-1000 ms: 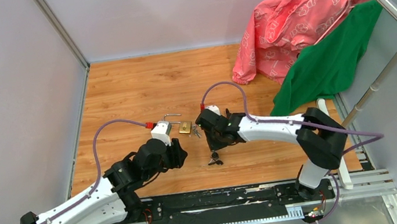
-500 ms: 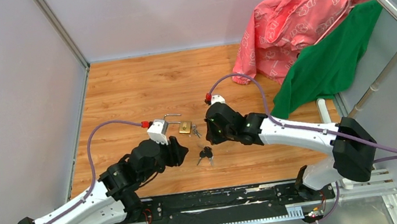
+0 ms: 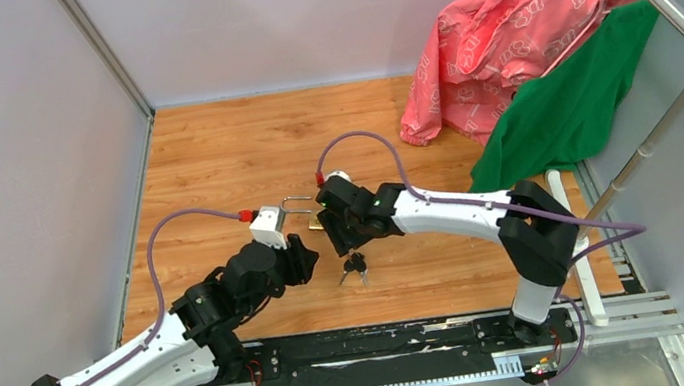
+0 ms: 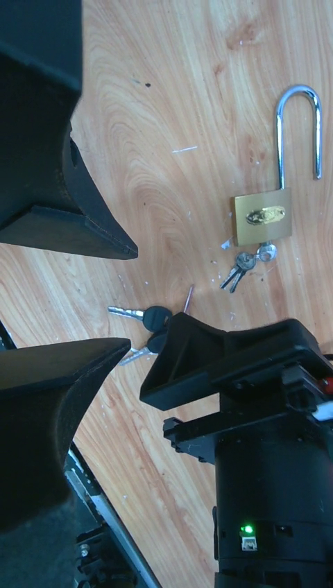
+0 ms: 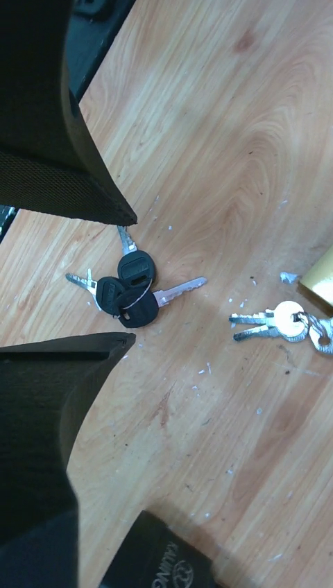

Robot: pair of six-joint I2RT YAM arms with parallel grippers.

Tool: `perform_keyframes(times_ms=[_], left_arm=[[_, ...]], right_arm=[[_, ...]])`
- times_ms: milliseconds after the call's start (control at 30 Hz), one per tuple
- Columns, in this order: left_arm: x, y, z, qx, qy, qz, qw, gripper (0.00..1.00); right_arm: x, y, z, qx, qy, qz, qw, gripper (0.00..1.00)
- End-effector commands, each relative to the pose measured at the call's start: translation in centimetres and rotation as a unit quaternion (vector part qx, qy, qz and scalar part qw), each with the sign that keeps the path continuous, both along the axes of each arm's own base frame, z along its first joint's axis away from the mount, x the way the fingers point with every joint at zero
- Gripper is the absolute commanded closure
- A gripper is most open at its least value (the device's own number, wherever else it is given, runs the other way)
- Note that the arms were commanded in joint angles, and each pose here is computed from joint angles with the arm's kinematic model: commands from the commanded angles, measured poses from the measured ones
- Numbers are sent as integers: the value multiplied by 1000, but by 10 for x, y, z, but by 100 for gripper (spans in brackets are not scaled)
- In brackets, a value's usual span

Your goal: Unlock with the key

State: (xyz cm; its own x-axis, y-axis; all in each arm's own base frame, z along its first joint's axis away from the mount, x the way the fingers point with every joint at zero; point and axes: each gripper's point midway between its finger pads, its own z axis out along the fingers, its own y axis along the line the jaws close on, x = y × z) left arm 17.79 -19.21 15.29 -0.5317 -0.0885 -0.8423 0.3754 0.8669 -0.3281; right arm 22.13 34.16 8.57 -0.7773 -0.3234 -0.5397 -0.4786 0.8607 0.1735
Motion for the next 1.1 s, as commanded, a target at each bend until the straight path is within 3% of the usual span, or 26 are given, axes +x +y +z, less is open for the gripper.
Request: perform_keyframes(times_ms=[0,200,567,1067], left_arm=[[-1,7,-8,7,2,14,1000,50],[-2,12,-10,4,1,19,1000,50],[-2,17,-10,7,-3,26,1000,51],[0,12,-11,8,-1,24,1000,51]], right_arm=[[-6,-5,-7,-75,-6,97,992,38],[1,-9,-33,-155,7,158,975,38],[7,-3,-63,-179,28,188,965,52],[5,-39,-96,-196,69,167,964,100]])
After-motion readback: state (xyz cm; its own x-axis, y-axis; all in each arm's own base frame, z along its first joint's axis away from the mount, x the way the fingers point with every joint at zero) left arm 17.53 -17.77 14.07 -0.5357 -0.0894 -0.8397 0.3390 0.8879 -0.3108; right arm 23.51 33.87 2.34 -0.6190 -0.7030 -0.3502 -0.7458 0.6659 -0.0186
